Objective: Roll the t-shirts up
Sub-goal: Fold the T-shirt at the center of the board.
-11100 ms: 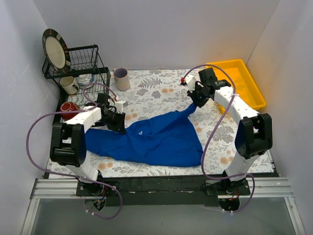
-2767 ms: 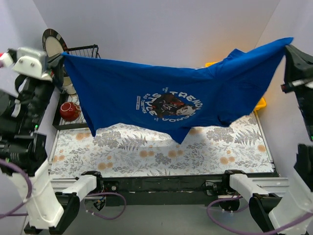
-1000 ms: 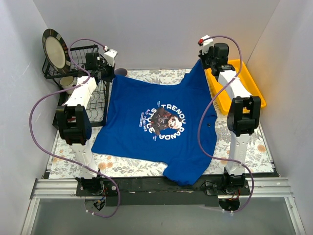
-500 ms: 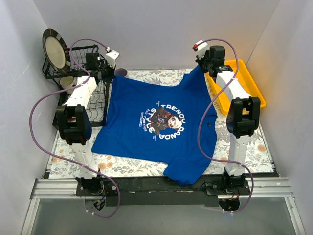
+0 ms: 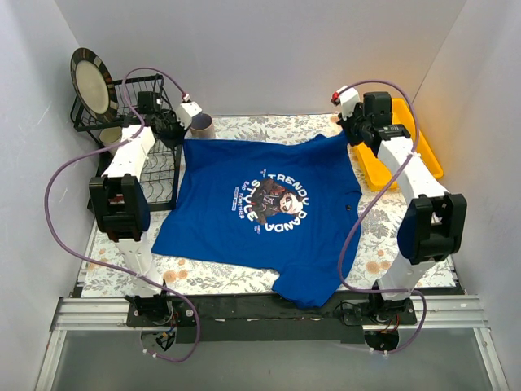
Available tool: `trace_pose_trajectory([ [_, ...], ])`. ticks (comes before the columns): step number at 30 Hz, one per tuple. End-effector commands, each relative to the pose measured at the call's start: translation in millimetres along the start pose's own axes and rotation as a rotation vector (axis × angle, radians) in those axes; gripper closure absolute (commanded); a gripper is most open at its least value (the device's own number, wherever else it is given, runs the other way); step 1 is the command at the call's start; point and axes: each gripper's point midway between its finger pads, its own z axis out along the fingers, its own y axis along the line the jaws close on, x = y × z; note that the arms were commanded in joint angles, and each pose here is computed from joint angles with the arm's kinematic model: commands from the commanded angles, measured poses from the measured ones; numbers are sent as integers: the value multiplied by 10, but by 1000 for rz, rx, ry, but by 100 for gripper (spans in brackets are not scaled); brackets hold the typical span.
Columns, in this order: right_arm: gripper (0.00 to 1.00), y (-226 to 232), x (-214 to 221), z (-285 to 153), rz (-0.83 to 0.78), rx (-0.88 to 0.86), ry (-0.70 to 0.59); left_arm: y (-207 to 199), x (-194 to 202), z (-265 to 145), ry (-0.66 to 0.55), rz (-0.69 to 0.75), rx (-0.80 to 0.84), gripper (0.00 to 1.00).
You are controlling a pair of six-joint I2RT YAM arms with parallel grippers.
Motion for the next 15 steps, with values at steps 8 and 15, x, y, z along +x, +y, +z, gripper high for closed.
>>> trace_pose_trajectory([
  [8,99,372,450,-632,12,-66,82,-9,201,-341,46,425,69,100],
  [15,99,556,727,-893,14,-85,125,-218,257,-357,11,512,92,100],
])
